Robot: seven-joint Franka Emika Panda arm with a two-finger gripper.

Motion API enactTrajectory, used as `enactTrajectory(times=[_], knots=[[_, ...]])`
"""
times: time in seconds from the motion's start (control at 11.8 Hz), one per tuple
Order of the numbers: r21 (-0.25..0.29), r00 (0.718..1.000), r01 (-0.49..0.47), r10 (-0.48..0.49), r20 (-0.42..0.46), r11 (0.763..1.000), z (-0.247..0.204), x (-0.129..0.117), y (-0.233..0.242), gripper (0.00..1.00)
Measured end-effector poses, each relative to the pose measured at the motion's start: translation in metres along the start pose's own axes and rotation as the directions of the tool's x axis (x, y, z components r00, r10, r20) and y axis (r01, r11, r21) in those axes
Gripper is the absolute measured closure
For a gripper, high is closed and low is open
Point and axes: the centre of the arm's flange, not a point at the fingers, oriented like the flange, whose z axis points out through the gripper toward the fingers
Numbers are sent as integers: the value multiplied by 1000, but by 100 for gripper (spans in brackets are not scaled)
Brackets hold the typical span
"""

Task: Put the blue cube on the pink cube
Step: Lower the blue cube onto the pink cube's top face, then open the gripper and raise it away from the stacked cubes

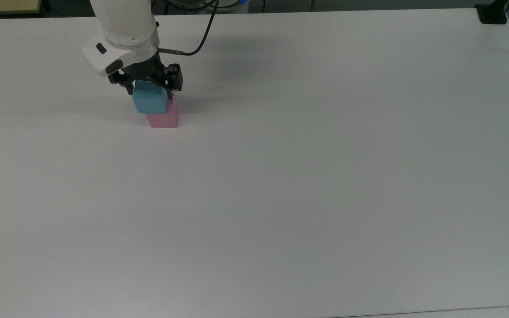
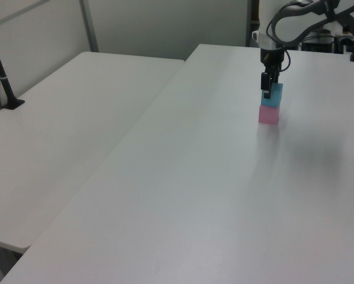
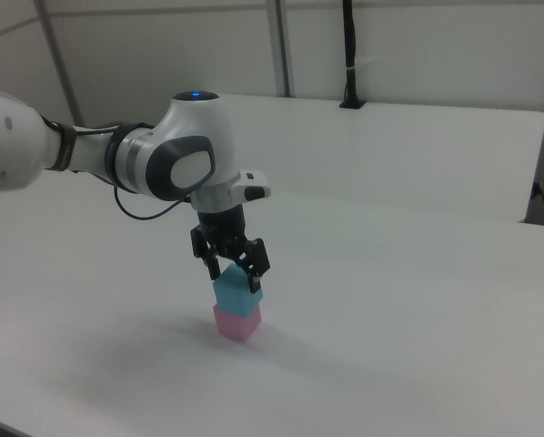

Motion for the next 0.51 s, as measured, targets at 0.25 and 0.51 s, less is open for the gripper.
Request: enactTrajectory(times=[0.25,0.51], knots=[[2,1000,-9,9,1,1000,-1,-1,-6,0],[41,1000,-10,10,1,999,-97,-17,1,0]])
